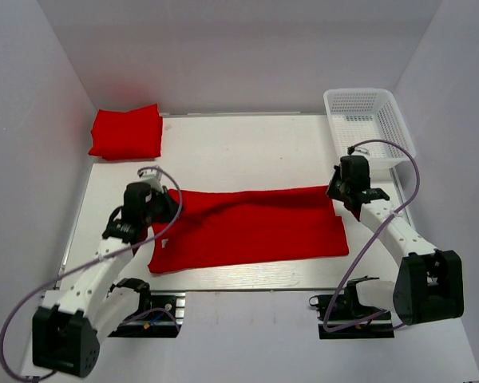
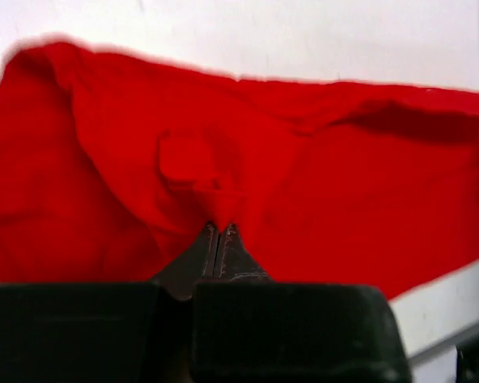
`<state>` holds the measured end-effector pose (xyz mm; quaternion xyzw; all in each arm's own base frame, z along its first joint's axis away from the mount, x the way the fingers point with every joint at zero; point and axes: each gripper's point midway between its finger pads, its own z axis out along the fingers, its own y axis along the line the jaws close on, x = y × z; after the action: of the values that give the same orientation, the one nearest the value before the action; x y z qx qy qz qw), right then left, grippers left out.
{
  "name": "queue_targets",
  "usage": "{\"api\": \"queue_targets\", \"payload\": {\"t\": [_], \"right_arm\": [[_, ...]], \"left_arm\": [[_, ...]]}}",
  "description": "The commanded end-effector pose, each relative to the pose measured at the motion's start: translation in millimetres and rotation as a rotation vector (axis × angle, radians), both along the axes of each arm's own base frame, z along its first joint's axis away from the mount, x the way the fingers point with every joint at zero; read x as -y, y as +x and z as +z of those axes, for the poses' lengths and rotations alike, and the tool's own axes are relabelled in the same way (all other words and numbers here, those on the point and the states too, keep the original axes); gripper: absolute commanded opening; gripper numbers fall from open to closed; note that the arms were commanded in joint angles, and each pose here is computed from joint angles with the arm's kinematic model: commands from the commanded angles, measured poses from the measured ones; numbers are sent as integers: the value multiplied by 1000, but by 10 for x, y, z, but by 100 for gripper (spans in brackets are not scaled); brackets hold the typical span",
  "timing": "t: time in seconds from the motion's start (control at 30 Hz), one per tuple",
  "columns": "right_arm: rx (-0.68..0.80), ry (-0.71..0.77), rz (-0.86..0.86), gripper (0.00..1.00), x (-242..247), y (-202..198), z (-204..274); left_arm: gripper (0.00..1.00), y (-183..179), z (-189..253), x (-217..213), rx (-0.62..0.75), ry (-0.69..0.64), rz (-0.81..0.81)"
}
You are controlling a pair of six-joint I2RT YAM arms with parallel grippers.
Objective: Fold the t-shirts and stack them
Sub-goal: Fold the other side of the tshirt into a rectangle
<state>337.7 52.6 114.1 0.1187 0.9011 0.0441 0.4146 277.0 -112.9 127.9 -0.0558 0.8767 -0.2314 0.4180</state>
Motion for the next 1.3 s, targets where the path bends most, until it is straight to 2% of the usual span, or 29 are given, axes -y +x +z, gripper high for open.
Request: {"api": "queue_targets", "payload": {"t": [0.0,0.1,0.2,0.33,0.5,0.53,0.57,0.6,0.63,0.67,0.7,0.8,0.93,1.07,1.1,1.17,1.2,1.27], "right_arm": [[-5,-32,-40,0,148,-54,-19],[-25,-33,-35,0,167,-91,-75],[-45,-28,-44,0,193,-146,-141],[-71,-21,-47,0,216,-206,-231],[-130,-27,-95,0,288,-302,-350],[-145,-32,-116,11,326,-333,-380],[-172,-35,-132,21,353,-388,-420],[-196,-40,-175,35,400,-455,-454],[-192,-59,-206,62,461,-459,-427],[-193,-61,-221,78,485,-484,-415],[-211,-70,-251,90,531,-537,-406],[-165,-76,-279,90,586,-558,-250],[-119,-49,-200,90,479,-492,-76],[-80,79,67,90,0,-380,-1],[-80,119,116,90,-112,-385,-9],[-31,198,192,90,-308,-324,5],[7,240,241,90,-416,-273,15],[-3,301,299,90,-577,-277,-19]], "left_arm": [[0,-357,-41,59,-58,-74,-20],[0,-546,-91,32,-63,-97,-8],[0,-757,-311,114,-111,-139,-64],[0,-924,-567,133,-195,-174,-52],[1,-1057,-649,130,-266,-194,-31],[23,-1110,-666,122,-301,-197,-20],[41,-1111,-604,126,-297,-207,-13],[59,-1121,-561,126,-295,-214,-9],[70,-1182,-534,130,-322,-221,-7],[100,-1139,-410,94,-302,-207,14],[100,-1130,-338,46,-289,-191,37],[100,-1027,-84,-84,-218,-161,114],[100,-845,154,-216,-152,-99,170],[100,-504,231,-75,-111,-106,110],[100,-465,125,29,-167,-123,69],[100,-328,112,155,-165,-158,21],[100,-319,-46,225,-218,-171,-8],[100,-181,-67,303,-186,-183,-30]]}}
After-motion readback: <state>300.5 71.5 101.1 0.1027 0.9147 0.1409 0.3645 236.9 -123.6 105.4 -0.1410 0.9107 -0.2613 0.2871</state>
